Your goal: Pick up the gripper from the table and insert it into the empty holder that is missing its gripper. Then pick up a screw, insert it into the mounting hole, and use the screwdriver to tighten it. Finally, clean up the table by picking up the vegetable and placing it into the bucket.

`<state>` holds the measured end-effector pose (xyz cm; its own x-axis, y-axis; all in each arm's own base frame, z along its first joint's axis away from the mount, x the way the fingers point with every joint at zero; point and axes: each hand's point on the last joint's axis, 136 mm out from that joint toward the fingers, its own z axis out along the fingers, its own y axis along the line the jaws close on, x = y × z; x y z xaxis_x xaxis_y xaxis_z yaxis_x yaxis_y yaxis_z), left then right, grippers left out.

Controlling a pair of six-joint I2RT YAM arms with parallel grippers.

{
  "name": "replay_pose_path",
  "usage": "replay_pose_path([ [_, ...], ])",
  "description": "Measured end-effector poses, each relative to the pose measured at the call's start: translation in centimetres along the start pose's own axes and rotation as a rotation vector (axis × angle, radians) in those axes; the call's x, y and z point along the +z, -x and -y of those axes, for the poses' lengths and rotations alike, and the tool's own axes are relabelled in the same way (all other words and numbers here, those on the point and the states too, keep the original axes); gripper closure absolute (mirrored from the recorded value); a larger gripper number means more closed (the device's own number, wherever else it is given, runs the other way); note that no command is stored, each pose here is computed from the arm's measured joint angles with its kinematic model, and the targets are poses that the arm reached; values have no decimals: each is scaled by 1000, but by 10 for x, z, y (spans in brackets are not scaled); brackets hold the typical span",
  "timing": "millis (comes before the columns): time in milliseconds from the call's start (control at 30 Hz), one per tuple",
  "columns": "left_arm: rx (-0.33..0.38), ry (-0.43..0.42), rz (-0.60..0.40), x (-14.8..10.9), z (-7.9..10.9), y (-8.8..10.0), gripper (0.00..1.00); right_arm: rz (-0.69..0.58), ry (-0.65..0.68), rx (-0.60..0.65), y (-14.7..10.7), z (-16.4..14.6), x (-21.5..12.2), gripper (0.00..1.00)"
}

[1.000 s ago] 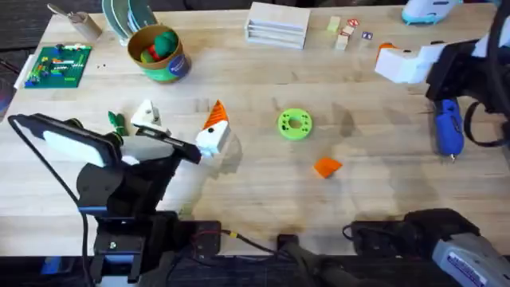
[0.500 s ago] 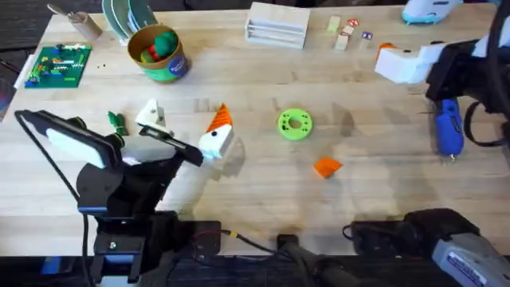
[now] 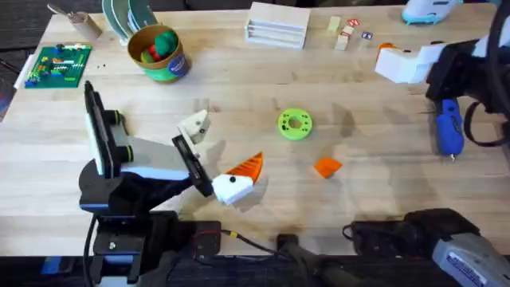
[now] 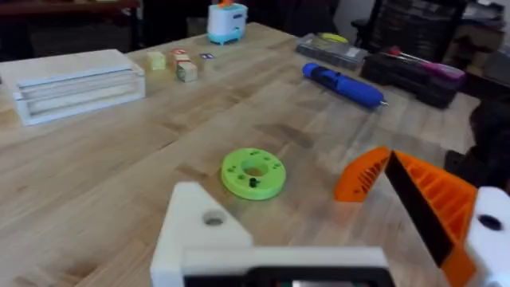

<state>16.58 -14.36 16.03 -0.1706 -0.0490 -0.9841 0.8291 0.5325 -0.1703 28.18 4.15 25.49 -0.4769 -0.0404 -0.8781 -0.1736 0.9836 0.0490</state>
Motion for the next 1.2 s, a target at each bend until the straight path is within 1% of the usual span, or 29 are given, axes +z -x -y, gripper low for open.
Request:
replay_pose_path([
  [33,-2,-21,-3,0,4,-1,9,0,0,0,0,0,0,10],
  [67,-7,-63,-10,0,11,-2,8,0,0,0,0,0,0,9],
  [133,-9,-81,-12,-1,14,-3,8,-5,0,2,-1,0,0,11],
  [200,-12,-98,-15,-1,17,-3,8,-42,30,22,-10,-5,0,11],
  [333,-13,-105,-16,-1,18,-4,8,-178,167,-18,-42,-30,-2,8],
  [500,-13,-105,-16,-1,18,-4,8,-407,310,-115,-88,-63,-15,9],
  [600,-13,-105,-16,-1,18,-4,8,-510,373,-191,-104,-80,-28,9],
  [767,-13,-105,-16,-1,18,-4,8,-602,457,-294,-124,-101,-44,10],
  [900,-13,-105,-16,-1,18,-4,9,-626,484,-326,-129,-108,-47,10],
  [1033,-13,-105,-16,-1,18,-4,8,-664,473,-318,-135,-106,-45,10],
  [1067,-13,-105,-16,-1,18,-4,8,-709,456,-306,-144,-104,-42,10],
  [1200,-13,-105,-16,-1,18,-4,8,-774,420,-282,-162,-100,-30,10],
])
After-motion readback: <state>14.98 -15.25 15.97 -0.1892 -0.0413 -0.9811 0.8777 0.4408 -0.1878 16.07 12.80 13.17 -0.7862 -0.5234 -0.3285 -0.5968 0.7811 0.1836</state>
